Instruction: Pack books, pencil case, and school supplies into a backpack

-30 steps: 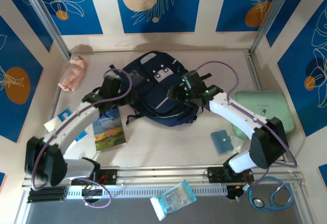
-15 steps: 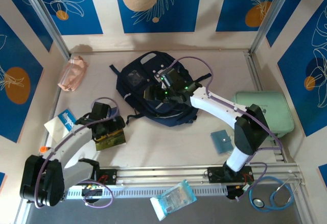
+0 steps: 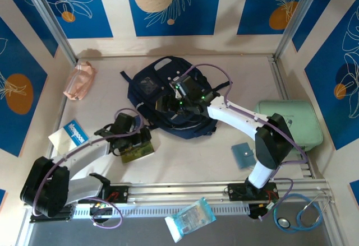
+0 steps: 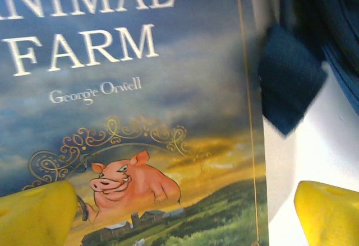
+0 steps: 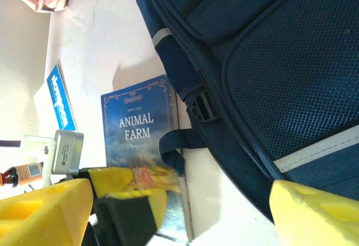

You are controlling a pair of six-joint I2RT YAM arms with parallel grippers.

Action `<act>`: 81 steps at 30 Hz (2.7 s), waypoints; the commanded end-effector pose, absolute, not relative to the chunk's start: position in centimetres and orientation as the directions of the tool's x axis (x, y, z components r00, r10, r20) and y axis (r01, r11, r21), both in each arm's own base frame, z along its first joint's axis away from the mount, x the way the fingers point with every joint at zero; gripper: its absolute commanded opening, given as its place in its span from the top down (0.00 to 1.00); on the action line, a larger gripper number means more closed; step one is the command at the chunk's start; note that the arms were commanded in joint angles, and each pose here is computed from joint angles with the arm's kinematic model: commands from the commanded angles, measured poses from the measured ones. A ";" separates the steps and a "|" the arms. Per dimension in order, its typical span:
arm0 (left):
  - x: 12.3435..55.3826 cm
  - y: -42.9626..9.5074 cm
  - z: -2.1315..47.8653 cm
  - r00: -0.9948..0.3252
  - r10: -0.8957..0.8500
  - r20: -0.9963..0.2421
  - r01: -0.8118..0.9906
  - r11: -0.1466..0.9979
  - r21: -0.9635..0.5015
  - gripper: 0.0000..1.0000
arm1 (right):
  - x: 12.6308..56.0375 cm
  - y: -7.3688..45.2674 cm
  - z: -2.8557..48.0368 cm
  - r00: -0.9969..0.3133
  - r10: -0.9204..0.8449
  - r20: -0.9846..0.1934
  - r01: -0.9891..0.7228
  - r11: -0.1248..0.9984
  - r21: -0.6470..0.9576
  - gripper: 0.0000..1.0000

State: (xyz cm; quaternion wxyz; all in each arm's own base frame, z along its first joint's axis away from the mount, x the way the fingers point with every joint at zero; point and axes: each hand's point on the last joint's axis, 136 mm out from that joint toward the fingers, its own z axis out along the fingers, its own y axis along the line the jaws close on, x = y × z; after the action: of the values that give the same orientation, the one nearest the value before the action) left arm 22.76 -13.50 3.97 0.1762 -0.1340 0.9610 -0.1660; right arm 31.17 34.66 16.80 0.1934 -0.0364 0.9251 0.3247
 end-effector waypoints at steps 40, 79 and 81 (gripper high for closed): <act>19.2 -8.0 2.4 -0.850 -0.510 -0.131 -0.422 0.809 -0.410 0.38 | 22.9 41.9 3.0 -0.892 -0.418 -0.169 -0.450 0.846 0.284 0.53; 21.8 -13.8 8.3 -0.883 -0.460 -0.096 -0.255 0.641 -0.724 0.72 | 21.9 40.1 -0.4 -0.918 -0.395 -0.033 -0.386 0.869 0.311 0.68; 21.9 -13.3 8.3 -0.878 -0.465 -0.111 -0.261 0.661 -0.704 0.78 | 22.1 40.0 -0.2 -0.920 -0.390 -0.039 -0.382 0.870 0.313 0.68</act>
State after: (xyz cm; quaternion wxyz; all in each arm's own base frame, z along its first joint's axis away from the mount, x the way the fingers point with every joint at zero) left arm 20.63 -12.31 6.01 0.1189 -0.2283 0.9097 -0.3257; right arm 23.64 40.75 2.23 0.0210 -0.2032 0.9640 0.1699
